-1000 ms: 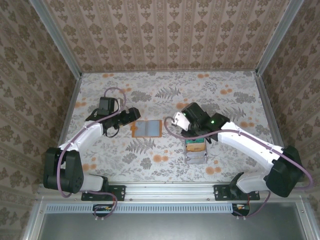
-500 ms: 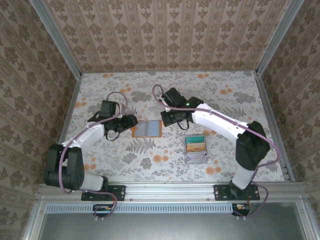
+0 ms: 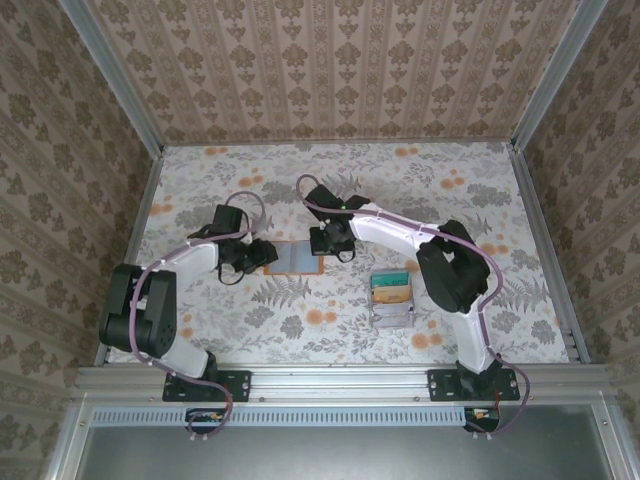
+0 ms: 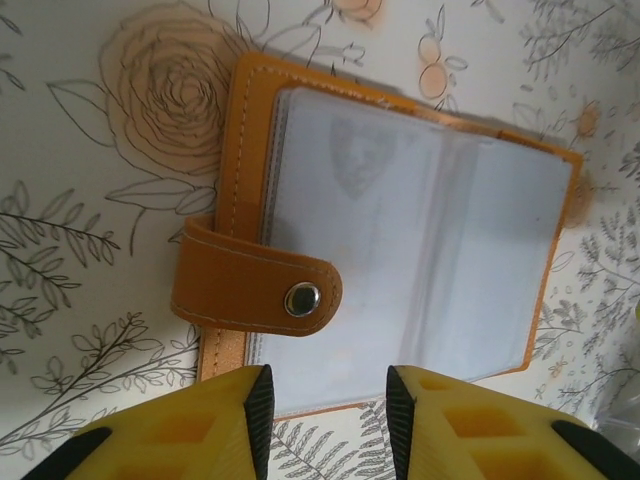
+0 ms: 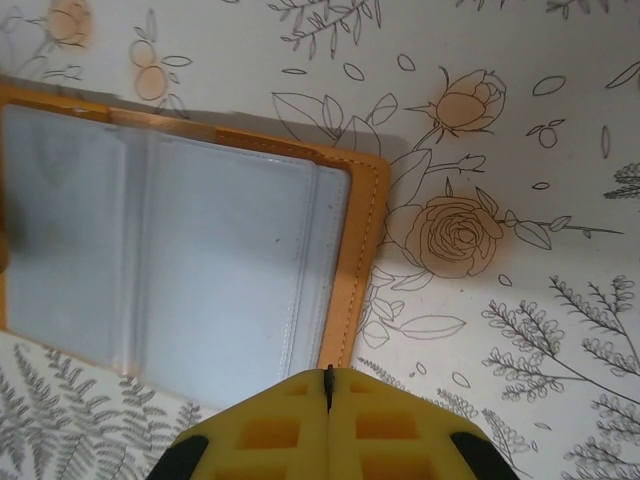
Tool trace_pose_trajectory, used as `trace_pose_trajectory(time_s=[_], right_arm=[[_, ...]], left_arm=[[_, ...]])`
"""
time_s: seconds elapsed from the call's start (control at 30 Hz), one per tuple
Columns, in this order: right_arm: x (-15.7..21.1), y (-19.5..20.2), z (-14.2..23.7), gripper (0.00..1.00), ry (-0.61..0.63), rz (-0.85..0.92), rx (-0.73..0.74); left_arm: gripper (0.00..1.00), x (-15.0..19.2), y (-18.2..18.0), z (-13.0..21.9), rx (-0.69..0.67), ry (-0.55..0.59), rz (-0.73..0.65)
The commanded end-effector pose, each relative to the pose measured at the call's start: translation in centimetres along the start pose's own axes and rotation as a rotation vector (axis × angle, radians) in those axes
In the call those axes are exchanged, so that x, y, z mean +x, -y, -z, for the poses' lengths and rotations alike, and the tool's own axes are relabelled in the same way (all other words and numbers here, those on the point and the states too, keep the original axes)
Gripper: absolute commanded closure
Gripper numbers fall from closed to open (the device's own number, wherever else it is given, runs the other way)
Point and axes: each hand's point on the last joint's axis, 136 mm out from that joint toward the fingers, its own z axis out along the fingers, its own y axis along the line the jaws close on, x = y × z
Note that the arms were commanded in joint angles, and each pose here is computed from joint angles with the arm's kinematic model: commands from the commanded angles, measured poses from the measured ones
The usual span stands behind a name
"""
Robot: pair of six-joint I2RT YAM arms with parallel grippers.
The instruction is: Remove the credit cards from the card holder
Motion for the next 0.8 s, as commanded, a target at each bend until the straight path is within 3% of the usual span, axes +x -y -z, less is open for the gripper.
trace_pose_trajectory(time_s=[0.0,0.37,0.77], right_arm=[[-0.1,0.2,-0.9,1.00,-0.016,-0.048,0.018],[0.7,0.9,-3.0,1.00,-0.051,-0.069,0.032],[1.0,1.3,-3.1,1.00,-0.052,-0.077,0.044]], left_arm=[[0.63,-0.2,0.4,-0.4,0.000,-0.018,-0.031],[0.64,0.2,-0.2,-1.7,-0.045,-0.047,-0.037],[0.63,-0.7,-0.1,-0.1,-0.073,0.032,-0.056]])
